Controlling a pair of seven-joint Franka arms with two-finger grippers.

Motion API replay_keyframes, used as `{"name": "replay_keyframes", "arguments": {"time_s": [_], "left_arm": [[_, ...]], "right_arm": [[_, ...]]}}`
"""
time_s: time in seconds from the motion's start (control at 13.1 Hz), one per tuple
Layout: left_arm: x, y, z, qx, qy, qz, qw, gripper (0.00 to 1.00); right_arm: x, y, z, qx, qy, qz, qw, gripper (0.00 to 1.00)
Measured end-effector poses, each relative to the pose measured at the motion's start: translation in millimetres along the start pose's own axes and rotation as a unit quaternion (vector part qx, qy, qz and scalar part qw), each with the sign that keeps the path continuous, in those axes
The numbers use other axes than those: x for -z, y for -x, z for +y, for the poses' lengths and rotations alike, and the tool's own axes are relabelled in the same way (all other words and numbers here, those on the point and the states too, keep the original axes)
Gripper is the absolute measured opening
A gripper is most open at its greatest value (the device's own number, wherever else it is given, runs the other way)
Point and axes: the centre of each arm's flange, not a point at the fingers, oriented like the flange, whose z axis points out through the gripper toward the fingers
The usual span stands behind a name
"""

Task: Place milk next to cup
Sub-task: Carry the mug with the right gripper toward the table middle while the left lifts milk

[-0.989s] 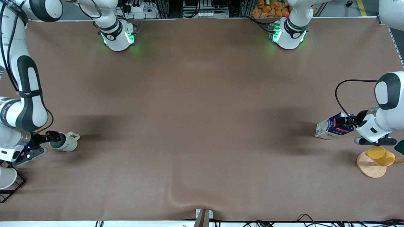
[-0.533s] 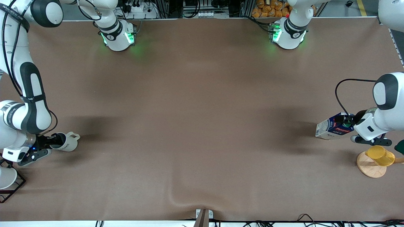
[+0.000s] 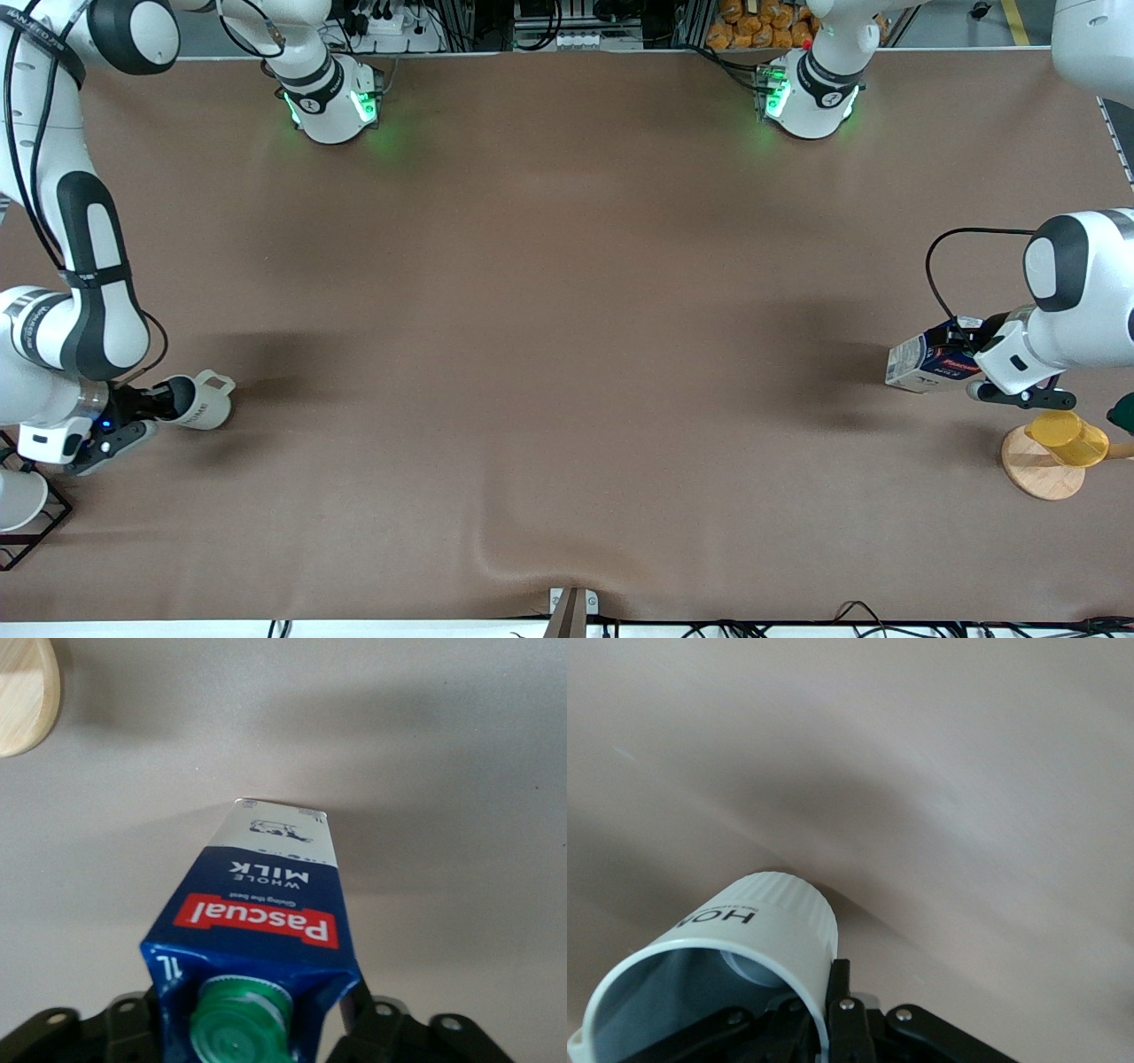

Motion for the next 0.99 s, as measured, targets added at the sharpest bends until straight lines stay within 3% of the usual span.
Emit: {"name": "replay_keyframes", "arguments": {"time_s": [0.23,0.38,0.61,0.99], "left_arm": [[-2,1,-2,0.002,0.001,-0.001,1.000,0.67],[-2,1,-3,0.002,0.001,-0.001,1.000,0.50],[6,2,-6,0.005,-0.001,0.005,1.000,0.43],[56,15,-12,0.022,-0.011,0.031,0.999,0.41]], "right_arm": [[25,-61,-54,0.047,-0.026,0.029,0.998,0.04],[24,-103,-107,0.057,-0.047,0.041,0.996,0.04],[17,-159,-198,0.012,-0.083,0.046,0.995,0.04],[12,-213,-313,-0.092,-0.085,0.043,0.991,0.04]]}}
